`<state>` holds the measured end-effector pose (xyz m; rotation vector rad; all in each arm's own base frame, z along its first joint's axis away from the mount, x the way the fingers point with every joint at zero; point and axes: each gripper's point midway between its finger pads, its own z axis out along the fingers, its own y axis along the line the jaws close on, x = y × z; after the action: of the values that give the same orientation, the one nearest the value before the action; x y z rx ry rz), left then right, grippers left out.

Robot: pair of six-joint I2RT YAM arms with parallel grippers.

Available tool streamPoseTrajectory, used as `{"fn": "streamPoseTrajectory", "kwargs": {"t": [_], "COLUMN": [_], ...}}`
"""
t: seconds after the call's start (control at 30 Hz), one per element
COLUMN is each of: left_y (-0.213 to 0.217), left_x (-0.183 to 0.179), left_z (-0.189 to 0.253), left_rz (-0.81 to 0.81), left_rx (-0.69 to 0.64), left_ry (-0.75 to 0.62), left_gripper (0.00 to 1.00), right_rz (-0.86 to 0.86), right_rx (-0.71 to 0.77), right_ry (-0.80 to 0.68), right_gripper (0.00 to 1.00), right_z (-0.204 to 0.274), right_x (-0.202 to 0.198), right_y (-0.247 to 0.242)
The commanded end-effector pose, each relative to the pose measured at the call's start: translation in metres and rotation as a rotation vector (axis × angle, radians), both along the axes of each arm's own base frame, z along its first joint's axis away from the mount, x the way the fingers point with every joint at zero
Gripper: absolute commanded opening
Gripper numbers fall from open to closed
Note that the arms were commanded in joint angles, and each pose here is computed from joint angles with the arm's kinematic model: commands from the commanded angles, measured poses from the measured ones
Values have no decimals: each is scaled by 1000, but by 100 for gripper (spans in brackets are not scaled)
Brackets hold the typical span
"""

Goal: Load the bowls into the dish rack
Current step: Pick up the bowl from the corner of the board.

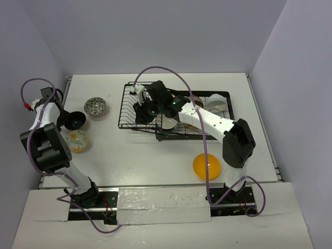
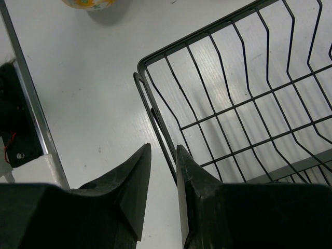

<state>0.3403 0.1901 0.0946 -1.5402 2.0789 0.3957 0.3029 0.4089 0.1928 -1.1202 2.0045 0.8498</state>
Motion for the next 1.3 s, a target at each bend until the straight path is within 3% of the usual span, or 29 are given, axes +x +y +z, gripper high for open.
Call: {"fn": "streamPoseTrajectory", "kwargs": {"t": [0.0,0.37,0.6,0.93,1.27], "left_y": [7,17,14,9,5], "left_x": [18,30,34,37,34], "left_z": [8,-16,-26,-28,-24], "left_rz": [4,27,17,-1,-16], "left_rx": [8,7,20,52,65], "left_ry": [-40,24,58,82,71], "left_gripper": [63,60,47,40,6], "right_rz": [9,4,-12,-30,-44], "right_rx": [44,24,20,15,29], "right_ry": [-11,12,19,20,10], "right_gripper": [34,34,34,33,33], "right_z": [10,-6,-11,-17,-12], "right_x": [1,3,6,7,7], "right_y": [3,1,-6,-14,-20]}}
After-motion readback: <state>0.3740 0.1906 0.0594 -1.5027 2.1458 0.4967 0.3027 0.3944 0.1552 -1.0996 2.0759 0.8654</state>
